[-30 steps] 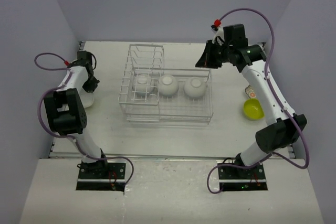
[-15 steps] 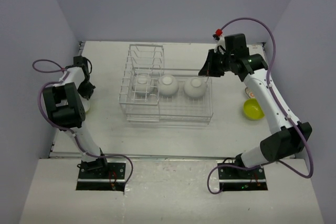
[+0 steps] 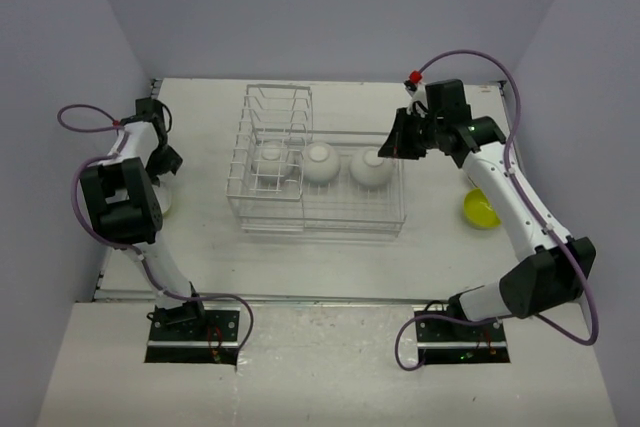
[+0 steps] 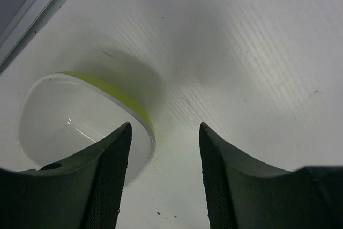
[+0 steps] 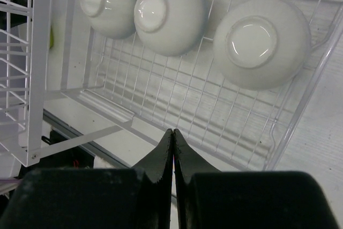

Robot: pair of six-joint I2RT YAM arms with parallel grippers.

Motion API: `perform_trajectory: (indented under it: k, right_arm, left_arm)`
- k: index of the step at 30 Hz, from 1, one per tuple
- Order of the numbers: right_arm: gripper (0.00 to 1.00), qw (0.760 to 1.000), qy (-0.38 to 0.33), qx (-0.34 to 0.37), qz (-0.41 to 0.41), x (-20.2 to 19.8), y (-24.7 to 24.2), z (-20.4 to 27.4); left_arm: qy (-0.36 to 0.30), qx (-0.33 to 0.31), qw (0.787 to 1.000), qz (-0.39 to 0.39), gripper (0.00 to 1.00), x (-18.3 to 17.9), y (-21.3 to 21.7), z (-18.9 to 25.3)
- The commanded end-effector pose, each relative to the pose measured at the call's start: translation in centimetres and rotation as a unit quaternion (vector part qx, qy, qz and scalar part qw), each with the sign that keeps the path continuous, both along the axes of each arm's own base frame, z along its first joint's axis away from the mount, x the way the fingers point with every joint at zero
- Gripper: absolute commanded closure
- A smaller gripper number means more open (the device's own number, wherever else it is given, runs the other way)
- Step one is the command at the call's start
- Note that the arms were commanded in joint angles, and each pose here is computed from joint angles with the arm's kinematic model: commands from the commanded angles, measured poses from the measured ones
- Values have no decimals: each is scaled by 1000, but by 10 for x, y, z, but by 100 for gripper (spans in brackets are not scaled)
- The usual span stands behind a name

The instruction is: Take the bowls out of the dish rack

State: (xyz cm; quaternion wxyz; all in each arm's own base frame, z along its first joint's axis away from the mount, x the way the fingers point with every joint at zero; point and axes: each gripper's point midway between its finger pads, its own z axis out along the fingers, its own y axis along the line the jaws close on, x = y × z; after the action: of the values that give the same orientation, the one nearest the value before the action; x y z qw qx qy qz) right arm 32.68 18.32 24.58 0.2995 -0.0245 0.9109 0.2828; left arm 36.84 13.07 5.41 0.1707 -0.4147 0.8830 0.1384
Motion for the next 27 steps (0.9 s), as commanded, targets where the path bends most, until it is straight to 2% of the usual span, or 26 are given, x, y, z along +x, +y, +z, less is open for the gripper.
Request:
perform_trajectory:
  k: [1, 8, 11, 14, 15, 16, 18, 19, 21, 22, 27]
  right_arm:
    - [100, 1000, -20, 18, 0, 2, 4, 11]
    - [100, 1000, 4, 7, 1, 4, 4, 0]
    - [100, 1000, 10, -11, 2, 10, 2, -4]
    - [100, 999, 34, -34, 7, 20, 1, -18]
    - [100, 998, 40, -41, 7, 27, 2, -25]
    - [100, 998, 41, -50, 6, 31, 1, -29]
    - [100, 998, 39, -53, 6, 39, 2, -29]
    - [100, 997, 50, -61, 10, 44, 3, -39]
    - [100, 996, 53, -71, 11, 51, 3, -38]
    - [100, 994, 68, -86, 11, 59, 2, -52]
    - [100, 993, 72, -92, 10, 69, 3, -54]
  left_arm:
    - [-53, 2, 999, -4, 44, 19, 4, 38]
    - [-131, -37, 991, 11, 38, 35, -11, 71]
    - [-201, -80, 976, 13, 38, 47, -29, 95]
    - [-263, -124, 957, 6, 43, 57, -48, 121]
    - [-275, -133, 952, 3, 46, 59, -54, 128]
    - [-284, -156, 946, -4, 63, 61, -65, 131]
    - [-289, -164, 943, -16, 85, 60, -74, 137]
    - [-286, -162, 944, -34, 100, 60, -80, 138]
    - [-278, -144, 949, -45, 100, 56, -82, 136]
    - [-257, -130, 955, -75, 100, 52, -88, 126]
    - [-205, -148, 961, -110, 100, 45, -109, 96]
